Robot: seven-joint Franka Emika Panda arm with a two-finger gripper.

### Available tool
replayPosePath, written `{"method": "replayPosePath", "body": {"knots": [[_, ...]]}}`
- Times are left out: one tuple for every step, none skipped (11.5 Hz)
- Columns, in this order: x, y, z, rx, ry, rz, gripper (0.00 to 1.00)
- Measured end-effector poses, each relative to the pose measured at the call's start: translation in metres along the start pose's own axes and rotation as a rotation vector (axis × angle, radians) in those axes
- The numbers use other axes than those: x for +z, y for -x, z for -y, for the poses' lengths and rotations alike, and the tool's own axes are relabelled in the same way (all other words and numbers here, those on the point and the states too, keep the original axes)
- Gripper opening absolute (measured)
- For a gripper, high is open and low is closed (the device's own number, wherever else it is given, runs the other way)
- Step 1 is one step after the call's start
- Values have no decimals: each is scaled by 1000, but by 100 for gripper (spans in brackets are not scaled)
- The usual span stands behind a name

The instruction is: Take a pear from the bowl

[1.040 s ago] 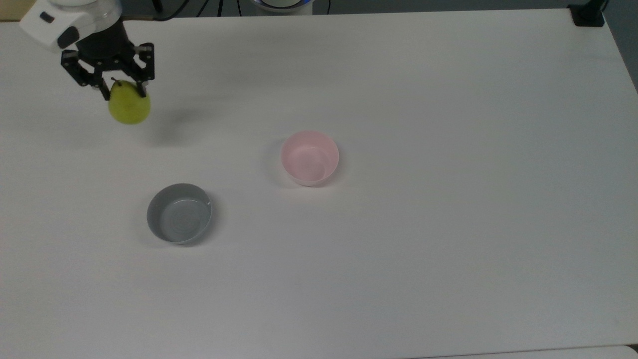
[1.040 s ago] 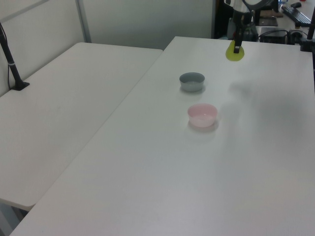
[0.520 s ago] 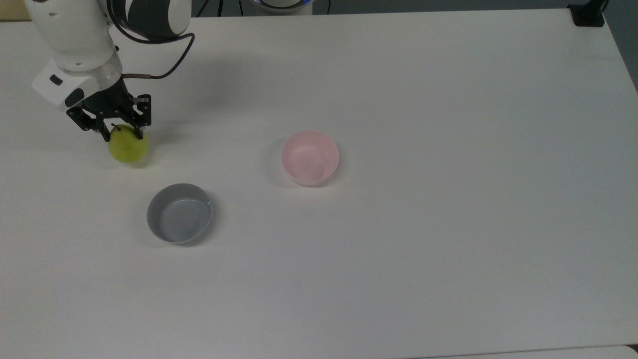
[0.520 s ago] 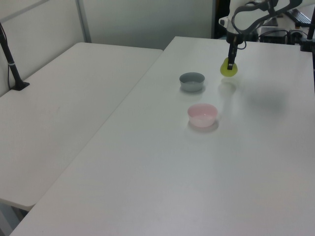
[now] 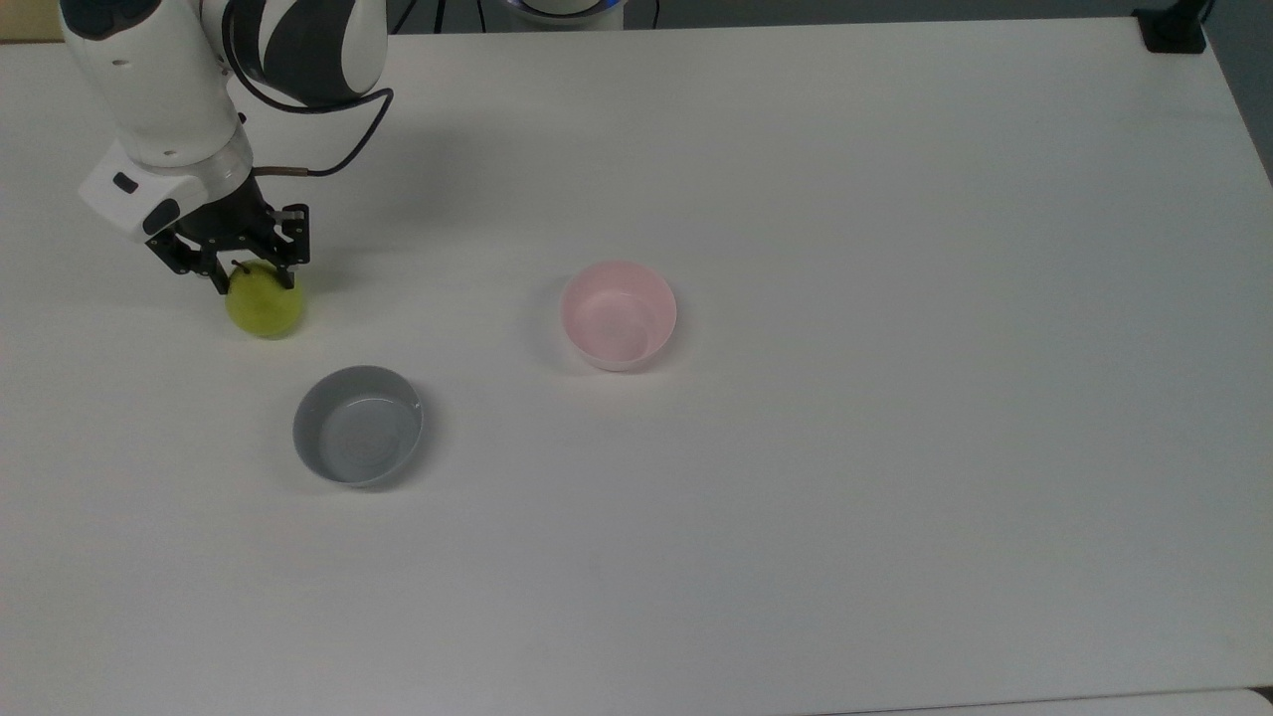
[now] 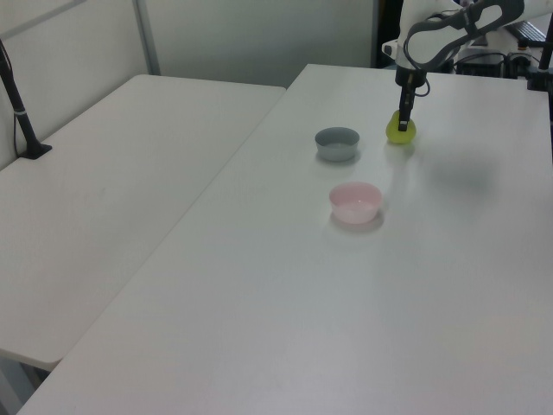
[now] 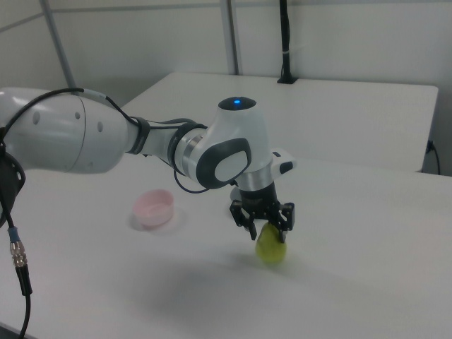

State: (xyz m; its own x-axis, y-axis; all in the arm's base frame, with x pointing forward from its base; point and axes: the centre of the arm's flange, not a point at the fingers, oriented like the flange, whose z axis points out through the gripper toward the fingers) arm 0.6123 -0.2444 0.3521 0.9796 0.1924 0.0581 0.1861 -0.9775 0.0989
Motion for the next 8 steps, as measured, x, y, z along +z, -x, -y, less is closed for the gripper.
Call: {"method": "replayPosePath", "body": {"knots": [[-1, -1, 0, 0, 1, -2, 77], [-3, -1, -1, 2, 3, -5, 93], [-6, -3, -2, 4, 7, -12, 100], [-16, -6, -4, 6, 16, -27, 100], [-31, -8, -6, 7, 27, -47, 100], [-48, -9, -3, 2, 27, -53, 100], [-68, -10, 2, 4, 26, -59, 100], [-94, -11, 9, 31, 13, -48, 100]]}}
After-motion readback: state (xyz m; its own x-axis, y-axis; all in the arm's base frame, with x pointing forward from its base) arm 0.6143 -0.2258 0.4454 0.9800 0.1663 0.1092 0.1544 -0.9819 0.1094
